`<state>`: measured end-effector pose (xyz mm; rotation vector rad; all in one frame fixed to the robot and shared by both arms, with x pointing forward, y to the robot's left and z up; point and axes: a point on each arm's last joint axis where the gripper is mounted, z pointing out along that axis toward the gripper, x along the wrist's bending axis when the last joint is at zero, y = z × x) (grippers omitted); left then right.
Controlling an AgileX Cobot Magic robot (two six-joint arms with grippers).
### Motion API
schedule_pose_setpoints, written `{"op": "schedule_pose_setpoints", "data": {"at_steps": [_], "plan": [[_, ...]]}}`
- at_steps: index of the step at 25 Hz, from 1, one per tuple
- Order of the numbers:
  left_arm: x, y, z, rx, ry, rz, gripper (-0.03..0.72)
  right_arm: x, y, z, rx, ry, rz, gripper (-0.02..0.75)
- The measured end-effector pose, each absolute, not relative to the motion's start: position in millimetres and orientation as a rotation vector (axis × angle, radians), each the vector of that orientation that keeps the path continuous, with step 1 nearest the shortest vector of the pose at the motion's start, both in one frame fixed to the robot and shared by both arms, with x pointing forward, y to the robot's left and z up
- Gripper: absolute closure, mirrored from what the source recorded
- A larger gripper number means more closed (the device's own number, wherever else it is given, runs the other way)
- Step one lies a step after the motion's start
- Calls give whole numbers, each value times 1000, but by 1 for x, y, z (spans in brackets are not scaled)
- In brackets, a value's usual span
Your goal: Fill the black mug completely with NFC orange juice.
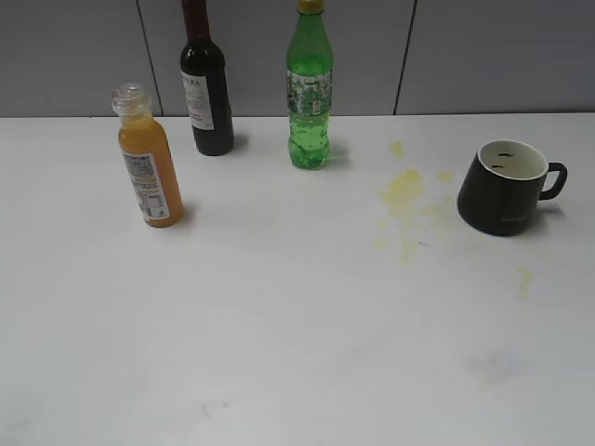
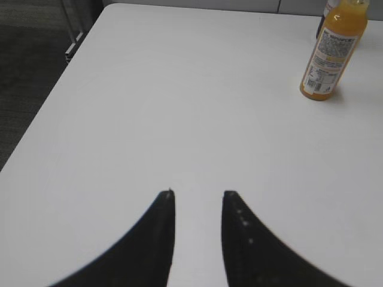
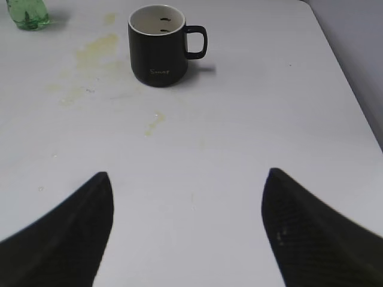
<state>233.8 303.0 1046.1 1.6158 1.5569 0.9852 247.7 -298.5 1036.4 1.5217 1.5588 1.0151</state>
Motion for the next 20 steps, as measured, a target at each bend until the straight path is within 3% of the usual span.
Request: {"op": "schedule_pose_setpoints", "data": {"at_steps": [20], "plan": [[234,303,1046,1616,1557,985,469,247,-298,1037,1518,1555,1019,153]]}}
